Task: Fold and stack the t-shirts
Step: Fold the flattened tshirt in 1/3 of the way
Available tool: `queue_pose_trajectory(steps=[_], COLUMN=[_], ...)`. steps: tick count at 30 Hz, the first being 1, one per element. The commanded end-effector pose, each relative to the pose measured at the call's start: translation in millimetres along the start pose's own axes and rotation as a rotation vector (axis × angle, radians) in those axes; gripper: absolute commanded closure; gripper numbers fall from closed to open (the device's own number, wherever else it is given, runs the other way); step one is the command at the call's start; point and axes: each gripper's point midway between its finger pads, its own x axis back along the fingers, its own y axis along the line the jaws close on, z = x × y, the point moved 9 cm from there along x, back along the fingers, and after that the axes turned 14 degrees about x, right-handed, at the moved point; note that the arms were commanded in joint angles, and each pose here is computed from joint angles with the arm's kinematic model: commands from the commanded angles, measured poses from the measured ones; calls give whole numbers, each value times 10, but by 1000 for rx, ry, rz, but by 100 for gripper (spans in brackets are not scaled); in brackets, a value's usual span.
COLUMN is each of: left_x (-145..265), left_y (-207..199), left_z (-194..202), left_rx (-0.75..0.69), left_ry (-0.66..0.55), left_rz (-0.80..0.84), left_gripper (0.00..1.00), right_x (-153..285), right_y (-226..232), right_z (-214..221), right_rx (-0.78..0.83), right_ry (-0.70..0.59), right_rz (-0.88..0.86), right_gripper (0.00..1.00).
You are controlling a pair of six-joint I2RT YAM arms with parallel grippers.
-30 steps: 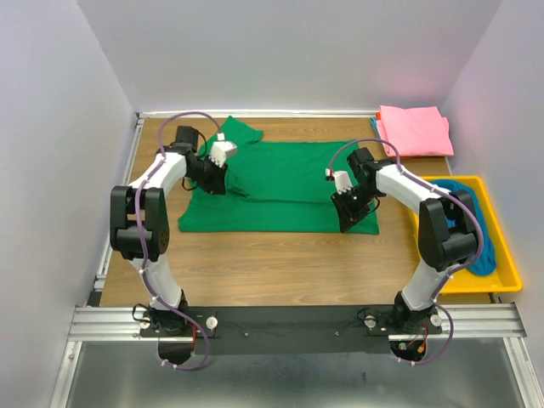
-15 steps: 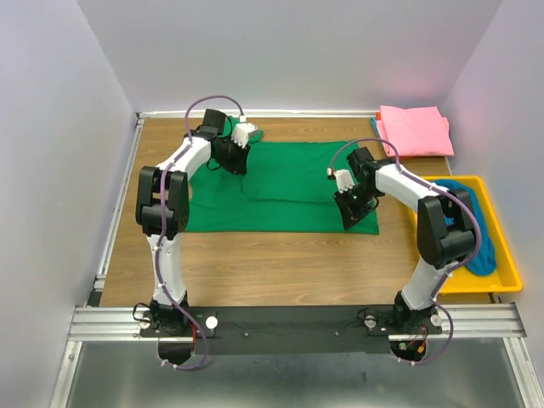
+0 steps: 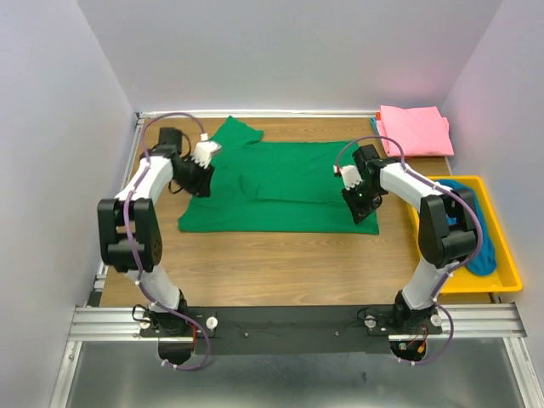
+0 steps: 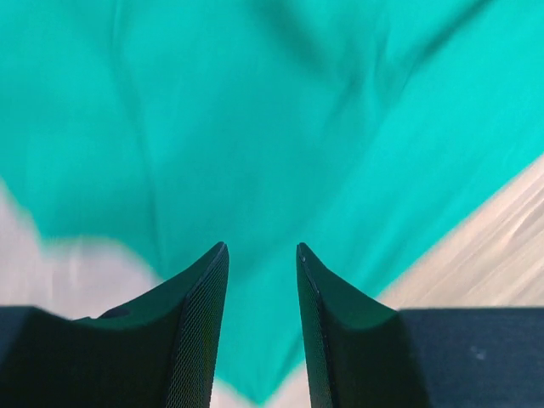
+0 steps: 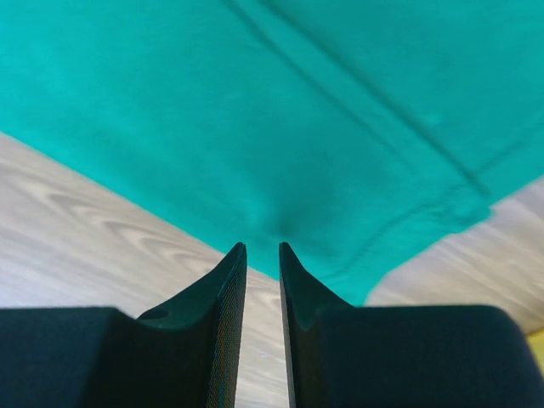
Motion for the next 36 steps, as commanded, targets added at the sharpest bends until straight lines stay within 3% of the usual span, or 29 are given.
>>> queue_pose_trajectory(steps=[1, 9, 12, 21, 30, 36], left_x=[252, 102, 101, 338, 565, 708], left_y=[57, 212, 221, 23, -78, 2], left_z=[600, 1281, 1420, 1631, 1204, 591], left_rx=[-7, 45, 62, 46, 34, -24], left_ry=[143, 281, 323, 399, 275, 98], left_rz=[-73, -207, -233, -234, -162, -152], left_gripper=[54, 55, 61, 63, 58, 55], right_x=[-78, -347, -406, -104, 283, 275], right_y=[-151, -175, -167, 42, 102, -86], right_z=[34, 278, 379, 533, 257, 12], right_rx=[32, 60, 78, 81, 56, 63], right_ry=[31, 155, 200, 188, 42, 7], right_rz=[92, 146, 161, 111, 31, 78], right_gripper=[71, 71, 71, 67, 61, 61])
